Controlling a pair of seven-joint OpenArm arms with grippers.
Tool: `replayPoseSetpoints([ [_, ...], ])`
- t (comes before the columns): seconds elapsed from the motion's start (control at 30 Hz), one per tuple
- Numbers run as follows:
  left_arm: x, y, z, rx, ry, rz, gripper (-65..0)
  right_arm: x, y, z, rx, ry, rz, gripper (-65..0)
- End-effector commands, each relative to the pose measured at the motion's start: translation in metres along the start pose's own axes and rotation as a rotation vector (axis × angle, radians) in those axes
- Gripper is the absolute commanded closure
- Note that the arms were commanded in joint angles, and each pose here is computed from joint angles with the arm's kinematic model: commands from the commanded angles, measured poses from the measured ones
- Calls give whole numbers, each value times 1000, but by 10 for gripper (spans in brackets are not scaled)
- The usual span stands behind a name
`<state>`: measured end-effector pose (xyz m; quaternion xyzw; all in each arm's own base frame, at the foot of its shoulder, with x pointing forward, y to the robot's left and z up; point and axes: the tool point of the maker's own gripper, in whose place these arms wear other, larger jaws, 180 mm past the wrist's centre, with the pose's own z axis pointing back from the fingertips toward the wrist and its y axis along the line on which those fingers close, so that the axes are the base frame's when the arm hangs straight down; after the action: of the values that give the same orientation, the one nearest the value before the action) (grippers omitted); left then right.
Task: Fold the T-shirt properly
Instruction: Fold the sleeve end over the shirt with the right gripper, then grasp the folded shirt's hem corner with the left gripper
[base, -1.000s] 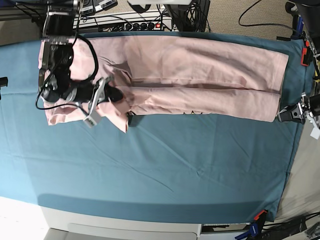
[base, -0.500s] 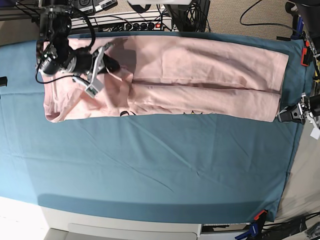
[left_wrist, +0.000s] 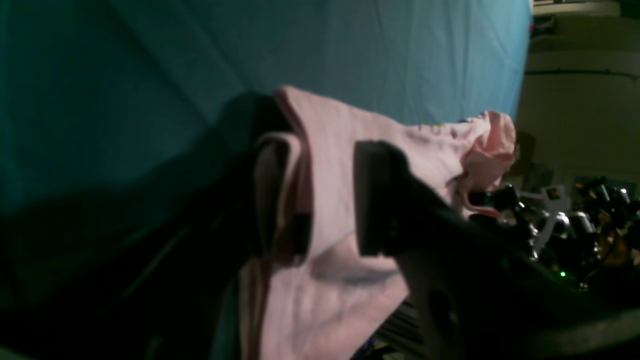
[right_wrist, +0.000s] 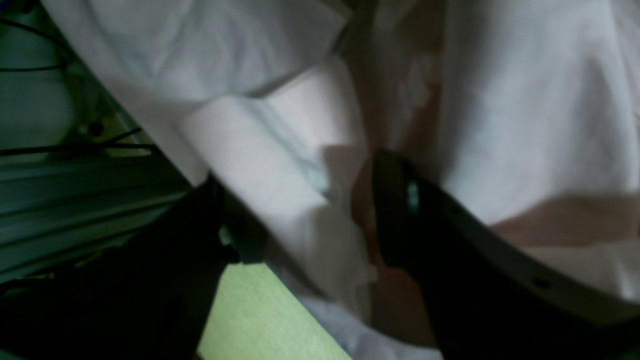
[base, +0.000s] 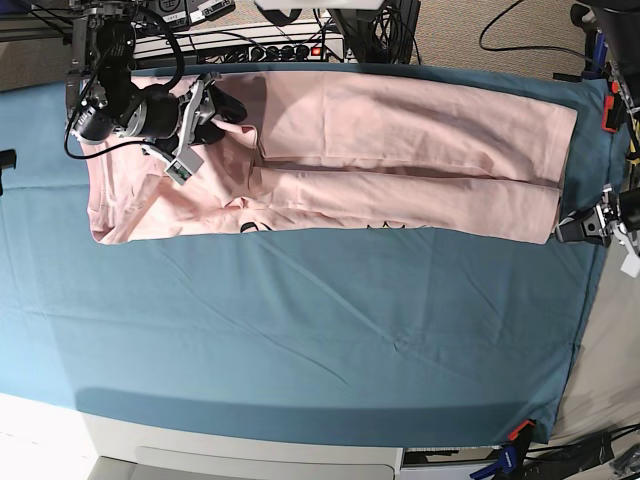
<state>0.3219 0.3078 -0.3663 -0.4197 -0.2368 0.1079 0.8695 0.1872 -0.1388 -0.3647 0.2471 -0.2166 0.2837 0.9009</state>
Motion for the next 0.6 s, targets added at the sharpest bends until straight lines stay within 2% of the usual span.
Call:
replayPoseSetpoints([
  [0.0,19,-3,20,14,-44,-34,-256,18,-2,10,-14,-74,24,-322],
  [0.13,8,13,38,69,-28,-17,-269,42,-12,31,-92,-183,24,-322],
  [0.3,-13,33,58,133,5,15,-317,64,-32,55,-184,-335,-26,-322],
  [0.43,-24,33,49,120,25,25,-317,76,-38,62,-208,-401,-44,-322],
  [0.57,-32,27,27,78,42,33,-316,81,-36,60,-201,-423,-50,-322],
])
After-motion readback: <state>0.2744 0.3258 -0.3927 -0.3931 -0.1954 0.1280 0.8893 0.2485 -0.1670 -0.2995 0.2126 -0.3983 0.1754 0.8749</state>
